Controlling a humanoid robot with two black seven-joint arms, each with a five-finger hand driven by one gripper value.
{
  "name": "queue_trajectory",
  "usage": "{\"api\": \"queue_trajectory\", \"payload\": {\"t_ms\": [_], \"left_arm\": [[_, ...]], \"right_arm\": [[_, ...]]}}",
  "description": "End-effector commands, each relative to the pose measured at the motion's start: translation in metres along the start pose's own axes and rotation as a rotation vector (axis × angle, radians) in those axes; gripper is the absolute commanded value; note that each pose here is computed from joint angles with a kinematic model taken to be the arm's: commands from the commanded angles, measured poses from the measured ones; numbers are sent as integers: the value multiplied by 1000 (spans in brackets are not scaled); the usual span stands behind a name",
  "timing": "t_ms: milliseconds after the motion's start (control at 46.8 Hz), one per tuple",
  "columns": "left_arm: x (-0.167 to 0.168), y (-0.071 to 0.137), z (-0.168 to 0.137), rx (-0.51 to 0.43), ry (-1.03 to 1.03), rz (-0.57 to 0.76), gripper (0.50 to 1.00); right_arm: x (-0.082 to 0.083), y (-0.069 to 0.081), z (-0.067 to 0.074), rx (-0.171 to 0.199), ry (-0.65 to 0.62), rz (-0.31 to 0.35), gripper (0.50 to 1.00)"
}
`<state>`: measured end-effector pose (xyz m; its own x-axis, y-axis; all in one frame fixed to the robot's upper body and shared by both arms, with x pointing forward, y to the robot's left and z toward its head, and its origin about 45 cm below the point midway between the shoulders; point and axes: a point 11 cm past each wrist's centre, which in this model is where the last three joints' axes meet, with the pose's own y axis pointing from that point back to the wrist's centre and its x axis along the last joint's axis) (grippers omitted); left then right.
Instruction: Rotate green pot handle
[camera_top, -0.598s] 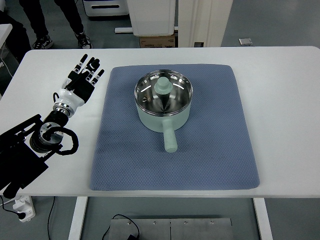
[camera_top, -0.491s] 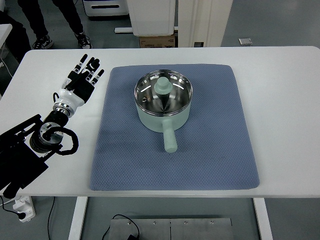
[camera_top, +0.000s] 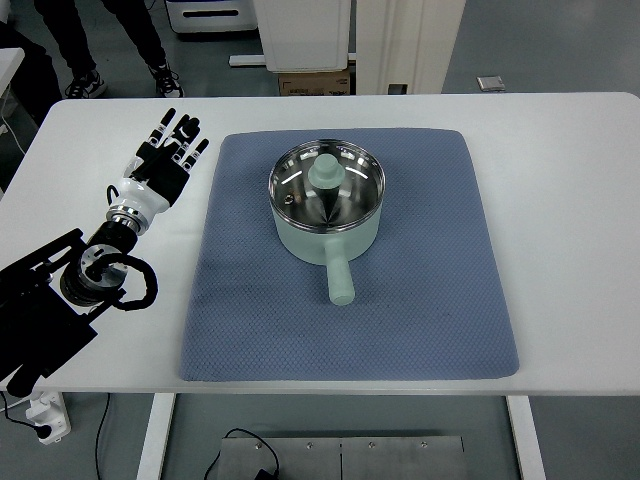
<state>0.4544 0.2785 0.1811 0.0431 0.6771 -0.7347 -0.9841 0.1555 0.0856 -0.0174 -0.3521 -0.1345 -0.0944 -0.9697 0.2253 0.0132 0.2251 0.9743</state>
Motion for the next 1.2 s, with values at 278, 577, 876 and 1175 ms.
{"api": "queue_trajectory", "payload": {"t_ms": [278,577,876,1175], "left_arm": [[0,0,0,-2,-1,1,1000],[-3,-2,4,-8,-3,-6,1000],[-3,-3,12,-27,2,-7,1000],[-5,-4,17,-34,-23,-18,1000]], "right_arm": [[0,0,0,0,0,-1,1000],[0,0,0,0,0,-1,1000],[0,0,0,0,0,0,1000],[0,0,0,0,0,-1,1000]]}}
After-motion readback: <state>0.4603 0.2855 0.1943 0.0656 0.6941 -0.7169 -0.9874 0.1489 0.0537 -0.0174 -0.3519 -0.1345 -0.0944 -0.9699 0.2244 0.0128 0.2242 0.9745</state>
